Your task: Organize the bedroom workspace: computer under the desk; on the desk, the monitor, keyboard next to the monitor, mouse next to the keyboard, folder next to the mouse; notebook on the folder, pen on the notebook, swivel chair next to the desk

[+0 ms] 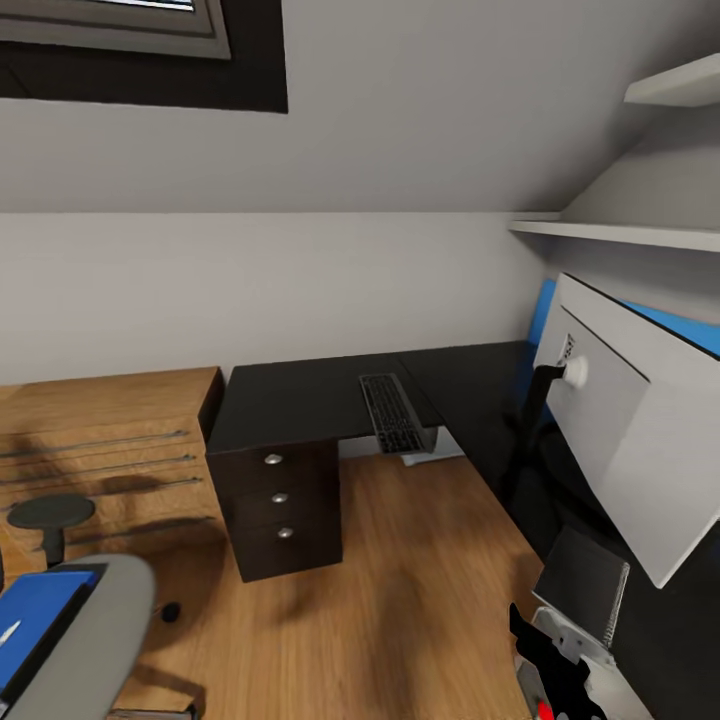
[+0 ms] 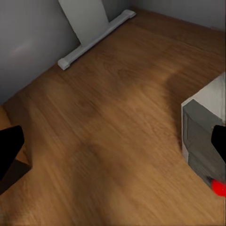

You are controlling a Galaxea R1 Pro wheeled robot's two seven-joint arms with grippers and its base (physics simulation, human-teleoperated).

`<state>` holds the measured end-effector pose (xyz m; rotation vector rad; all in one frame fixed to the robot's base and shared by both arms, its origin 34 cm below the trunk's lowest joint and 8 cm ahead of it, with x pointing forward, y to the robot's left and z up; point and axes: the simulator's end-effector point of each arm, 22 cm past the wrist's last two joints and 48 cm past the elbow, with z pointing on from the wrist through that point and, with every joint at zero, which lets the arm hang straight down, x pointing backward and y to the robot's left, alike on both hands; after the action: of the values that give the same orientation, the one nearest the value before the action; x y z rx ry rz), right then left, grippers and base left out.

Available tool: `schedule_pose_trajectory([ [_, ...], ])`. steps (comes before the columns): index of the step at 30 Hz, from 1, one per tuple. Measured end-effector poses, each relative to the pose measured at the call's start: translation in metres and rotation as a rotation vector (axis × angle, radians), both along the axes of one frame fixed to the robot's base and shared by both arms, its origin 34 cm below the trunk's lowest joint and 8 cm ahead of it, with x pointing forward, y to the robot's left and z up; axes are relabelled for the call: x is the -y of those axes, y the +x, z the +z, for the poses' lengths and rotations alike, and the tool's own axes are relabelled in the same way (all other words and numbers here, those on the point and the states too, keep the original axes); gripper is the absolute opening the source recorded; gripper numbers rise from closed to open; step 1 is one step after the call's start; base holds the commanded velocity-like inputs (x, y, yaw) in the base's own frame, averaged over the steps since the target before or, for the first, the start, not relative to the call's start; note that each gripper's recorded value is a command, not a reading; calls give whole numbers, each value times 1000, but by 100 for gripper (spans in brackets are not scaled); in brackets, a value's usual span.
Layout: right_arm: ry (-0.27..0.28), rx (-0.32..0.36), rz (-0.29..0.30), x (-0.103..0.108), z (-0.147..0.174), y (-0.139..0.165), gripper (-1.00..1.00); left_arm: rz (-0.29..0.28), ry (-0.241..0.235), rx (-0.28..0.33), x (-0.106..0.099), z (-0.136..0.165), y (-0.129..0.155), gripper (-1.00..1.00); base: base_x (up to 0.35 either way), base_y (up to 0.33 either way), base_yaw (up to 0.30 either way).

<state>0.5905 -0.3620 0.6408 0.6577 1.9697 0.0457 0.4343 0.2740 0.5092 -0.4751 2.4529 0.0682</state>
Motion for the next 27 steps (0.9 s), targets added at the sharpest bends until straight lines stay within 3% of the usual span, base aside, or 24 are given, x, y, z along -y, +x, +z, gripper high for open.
schedule_pose_trajectory([
  [9, -4, -1, 82, -31, 0, 8, 100, 0, 0, 1, 0, 0, 0, 100, 0, 20, -235],
  [13, -14, -4, 62, -18, 0, 6, 100, -3, 0, 1, 0, 0, 1, 100, 0, 241, -58],
  [15, 0, -8, 8, -2, -3, -2, 100, -2, 0, 2, 0, 0, 0, 100, 0, 306, -20],
  [24, 40, -52, 6, 8, -21, -17, 100, -4, -16, 6, 11, -1, 2, 100, 0, 70, -2],
  [27, 84, -78, 5, -7, -32, -24, 100, -4, -19, 5, 14, -1, 2, 100, 0, 0, 0],
])
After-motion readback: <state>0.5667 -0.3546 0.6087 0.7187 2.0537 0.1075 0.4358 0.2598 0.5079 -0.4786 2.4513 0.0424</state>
